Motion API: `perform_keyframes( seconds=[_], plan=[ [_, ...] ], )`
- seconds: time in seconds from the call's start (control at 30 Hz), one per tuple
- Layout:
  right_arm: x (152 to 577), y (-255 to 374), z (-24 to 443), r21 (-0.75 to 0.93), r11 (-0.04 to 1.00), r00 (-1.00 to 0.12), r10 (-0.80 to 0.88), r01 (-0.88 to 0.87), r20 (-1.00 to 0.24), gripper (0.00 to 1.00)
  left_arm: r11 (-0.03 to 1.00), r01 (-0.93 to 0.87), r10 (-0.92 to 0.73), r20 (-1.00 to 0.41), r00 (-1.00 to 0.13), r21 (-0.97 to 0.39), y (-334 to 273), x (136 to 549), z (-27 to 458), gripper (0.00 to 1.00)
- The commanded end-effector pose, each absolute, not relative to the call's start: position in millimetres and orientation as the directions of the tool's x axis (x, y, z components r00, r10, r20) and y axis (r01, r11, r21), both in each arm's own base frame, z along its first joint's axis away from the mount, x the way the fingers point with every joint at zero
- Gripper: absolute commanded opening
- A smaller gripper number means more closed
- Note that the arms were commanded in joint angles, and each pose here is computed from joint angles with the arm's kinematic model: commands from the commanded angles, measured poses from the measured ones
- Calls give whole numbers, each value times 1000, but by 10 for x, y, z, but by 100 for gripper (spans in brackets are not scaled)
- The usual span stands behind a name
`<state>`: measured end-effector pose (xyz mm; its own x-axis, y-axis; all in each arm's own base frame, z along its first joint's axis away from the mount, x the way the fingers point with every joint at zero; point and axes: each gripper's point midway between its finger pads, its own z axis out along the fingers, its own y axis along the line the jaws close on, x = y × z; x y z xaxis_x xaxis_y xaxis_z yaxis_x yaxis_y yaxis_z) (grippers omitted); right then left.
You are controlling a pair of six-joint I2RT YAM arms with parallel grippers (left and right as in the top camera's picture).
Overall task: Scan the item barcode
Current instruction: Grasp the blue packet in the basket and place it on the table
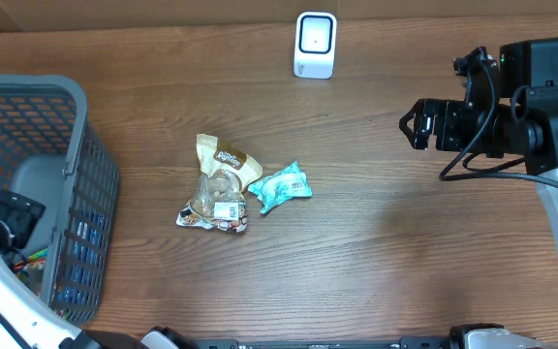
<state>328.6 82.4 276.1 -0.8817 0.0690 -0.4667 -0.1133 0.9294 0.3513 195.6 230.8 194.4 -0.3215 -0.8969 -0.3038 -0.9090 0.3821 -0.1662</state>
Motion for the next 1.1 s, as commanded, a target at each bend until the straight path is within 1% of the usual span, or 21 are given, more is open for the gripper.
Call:
perform_keyframes(
  seconds=[0.0,0.2,0.43,0.5,0.57,0.6,0.63,0.7,0.73,0.8,0.9,1.0,1.07],
  plan=[
    [3322,846,2879,351,926,-861,64,-138,-505,100,463,-867,-877,-242,-416,-186,2108,2029,1533,90],
    [3355,849,2902,350,926,-852,65,-143,-520,100,470,-865,-879,-175,-443,-175,2030,2012,870,92],
    [3356,849,2903,350,926,-852,65,-144,-520,100,451,-879,-892,-79,-444,-154,2007,1990,394,91],
    [3356,849,2903,350,926,-852,65,-144,-520,100,438,-887,-899,-43,-436,-146,1997,1982,279,89],
    [3356,849,2903,350,926,-852,65,-144,-520,100,433,-891,-899,1,-437,-135,1977,1964,135,78],
    [3356,849,2903,350,926,-852,65,-144,-520,100,431,-893,-899,22,-437,-130,1959,1949,79,67],
    [3356,849,2903,350,926,-852,65,-144,-520,100,429,-894,-899,38,-437,-126,1947,1937,40,51],
    [3356,849,2903,350,926,-852,65,-144,-520,100,428,-895,-899,49,-436,-124,1937,1931,12,26],
    [3356,849,2903,350,926,-852,65,-143,-520,100,411,-903,-906,50,-420,-125,1939,1938,25,4],
    [3356,849,2903,350,926,-852,65,-143,-520,100,408,-899,-906,52,-421,-158,1939,2010,95,4],
    [3356,849,2903,350,926,-852,65,-143,-520,100,412,-879,-900,42,-433,-239,2027,2253,465,4],
    [3355,849,2902,350,926,-852,65,-143,-520,100,450,-834,-884,-26,-467,-318,2202,2549,1158,4],
    [3355,849,2902,351,926,-852,65,-143,-519,100,488,-794,-868,-104,-486,-363,2289,2711,1649,4]
  ],
)
